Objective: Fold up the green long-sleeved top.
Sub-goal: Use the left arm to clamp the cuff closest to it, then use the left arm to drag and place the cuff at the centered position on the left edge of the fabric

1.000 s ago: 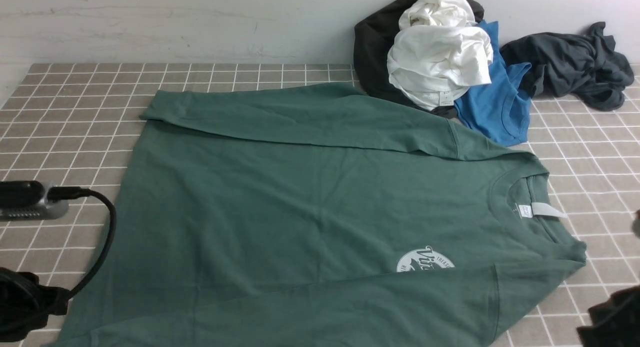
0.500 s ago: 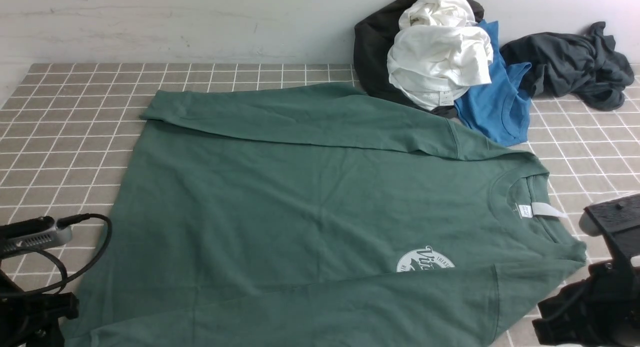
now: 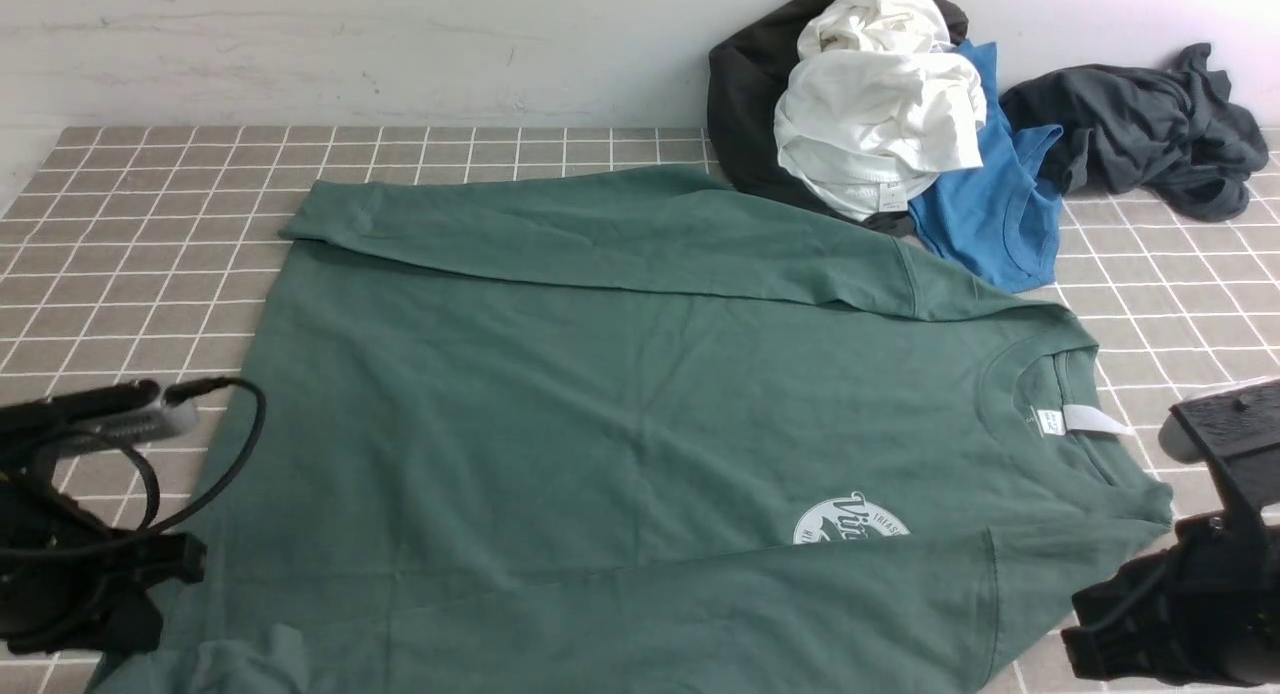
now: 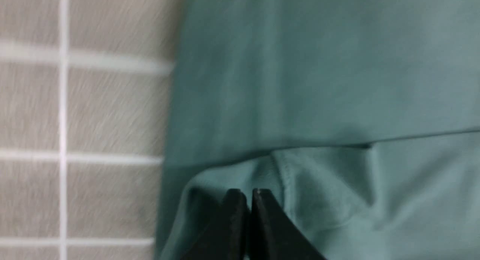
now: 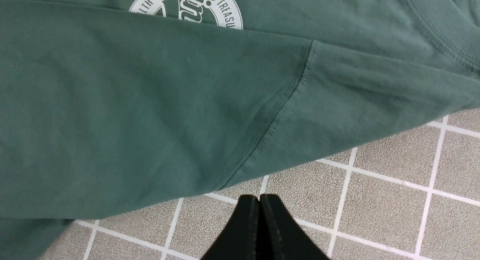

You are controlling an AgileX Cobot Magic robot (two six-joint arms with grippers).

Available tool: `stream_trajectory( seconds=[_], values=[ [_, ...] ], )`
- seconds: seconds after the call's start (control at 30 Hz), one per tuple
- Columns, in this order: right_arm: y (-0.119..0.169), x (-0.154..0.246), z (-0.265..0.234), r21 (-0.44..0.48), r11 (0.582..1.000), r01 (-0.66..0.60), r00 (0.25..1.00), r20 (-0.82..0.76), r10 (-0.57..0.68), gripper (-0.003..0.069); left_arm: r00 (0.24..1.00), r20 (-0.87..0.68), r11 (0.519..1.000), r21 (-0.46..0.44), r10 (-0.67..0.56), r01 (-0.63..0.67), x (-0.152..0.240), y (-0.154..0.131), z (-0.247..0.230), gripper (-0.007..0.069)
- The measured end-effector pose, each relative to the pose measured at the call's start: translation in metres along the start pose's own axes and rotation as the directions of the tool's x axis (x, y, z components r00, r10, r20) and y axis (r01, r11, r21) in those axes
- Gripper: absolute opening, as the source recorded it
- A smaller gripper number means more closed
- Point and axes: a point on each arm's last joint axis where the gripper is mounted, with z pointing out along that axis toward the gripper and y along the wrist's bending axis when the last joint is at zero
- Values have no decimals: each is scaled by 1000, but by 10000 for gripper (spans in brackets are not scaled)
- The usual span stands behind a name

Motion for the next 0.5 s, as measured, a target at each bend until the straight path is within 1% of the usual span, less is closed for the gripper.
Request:
stream_trajectory(
  seconds=[0.07, 0.1, 0.17, 0.2, 0.23, 0.27, 0.3, 0.33, 0.4, 0.5],
  values=[
    [0, 0, 0, 0, 1000, 1, 1000, 1, -1, -10, 999, 36, 1000, 9, 27, -27, -4, -8, -10, -7],
    [0, 0, 0, 0, 1000, 5, 1000, 4, -5, -10, 992, 101, 997, 19, 77, -79, -10, -19, -29, -7],
    [0, -1, 0, 1, 1000, 9, 1000, 8, -9, -10, 982, 157, 993, 22, 109, -114, -14, -27, -45, -7],
    [0, -1, 0, 1, 1000, 13, 1000, 14, -13, -10, 960, 238, 987, 23, 149, -159, -21, -38, -66, -7],
    [0, -1, 0, 2, 1000, 14, 1000, 15, -14, -10, 959, 241, 987, 23, 152, -162, -21, -39, -67, -7],
    [0, -2, 0, 2, 1000, 15, 1000, 20, -15, -10, 929, 323, 980, 20, 182, -199, -30, -49, -91, -7],
    [0, -2, 0, 2, 1000, 15, 1000, 21, -15, -10, 925, 332, 979, 20, 184, -202, -31, -50, -94, -7],
    [0, -2, 0, 3, 1000, 15, 1000, 24, -15, -10, 897, 392, 974, 13, 203, -226, -38, -56, -112, -7],
    [0, -3, 0, 3, 1000, 15, 999, 29, -16, -10, 857, 460, 965, -7, 235, -261, -48, -61, -131, -7],
    [0, -3, 0, 1, 1000, 11, 999, 30, -11, -10, 826, 498, 959, -44, 265, -281, -63, -62, -133, -7]
  ],
)
